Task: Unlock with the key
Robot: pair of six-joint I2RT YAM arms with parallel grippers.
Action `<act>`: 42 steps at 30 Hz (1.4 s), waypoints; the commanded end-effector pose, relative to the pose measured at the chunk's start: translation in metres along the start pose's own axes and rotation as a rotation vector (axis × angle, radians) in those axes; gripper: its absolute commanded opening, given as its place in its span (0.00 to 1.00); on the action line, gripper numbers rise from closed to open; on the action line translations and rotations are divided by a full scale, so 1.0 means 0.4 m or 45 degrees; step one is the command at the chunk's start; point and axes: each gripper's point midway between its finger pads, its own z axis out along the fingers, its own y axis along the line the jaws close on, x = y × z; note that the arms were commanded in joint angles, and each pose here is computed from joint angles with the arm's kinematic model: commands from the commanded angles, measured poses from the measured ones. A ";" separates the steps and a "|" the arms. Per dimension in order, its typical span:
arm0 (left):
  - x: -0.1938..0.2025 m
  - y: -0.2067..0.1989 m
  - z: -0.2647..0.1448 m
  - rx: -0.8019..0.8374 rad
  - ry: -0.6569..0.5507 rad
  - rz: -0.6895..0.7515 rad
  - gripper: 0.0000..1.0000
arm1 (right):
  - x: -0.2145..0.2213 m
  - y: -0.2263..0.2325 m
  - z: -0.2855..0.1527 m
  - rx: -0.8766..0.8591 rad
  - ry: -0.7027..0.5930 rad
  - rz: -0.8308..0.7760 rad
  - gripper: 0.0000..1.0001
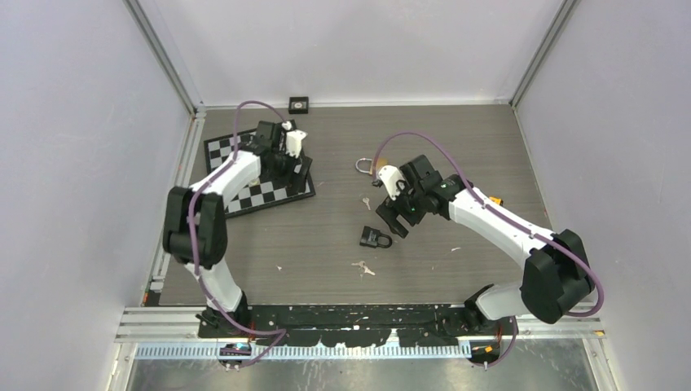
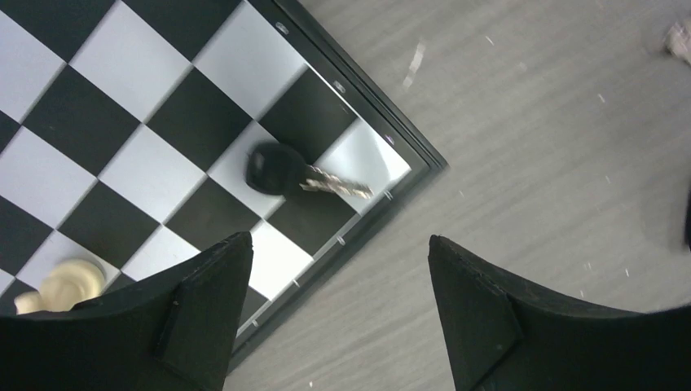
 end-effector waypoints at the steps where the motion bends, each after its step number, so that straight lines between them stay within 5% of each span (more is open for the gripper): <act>1: -0.046 0.047 0.012 -0.108 0.065 -0.176 0.79 | -0.020 -0.002 -0.003 -0.001 -0.045 0.003 0.90; 14: -0.020 0.053 0.082 -0.136 0.162 -0.403 0.66 | -0.002 0.012 0.020 -0.057 0.003 0.007 0.90; 42: -0.010 0.085 0.113 -0.218 0.157 -0.301 0.36 | 0.016 0.025 0.040 -0.108 0.062 0.016 0.89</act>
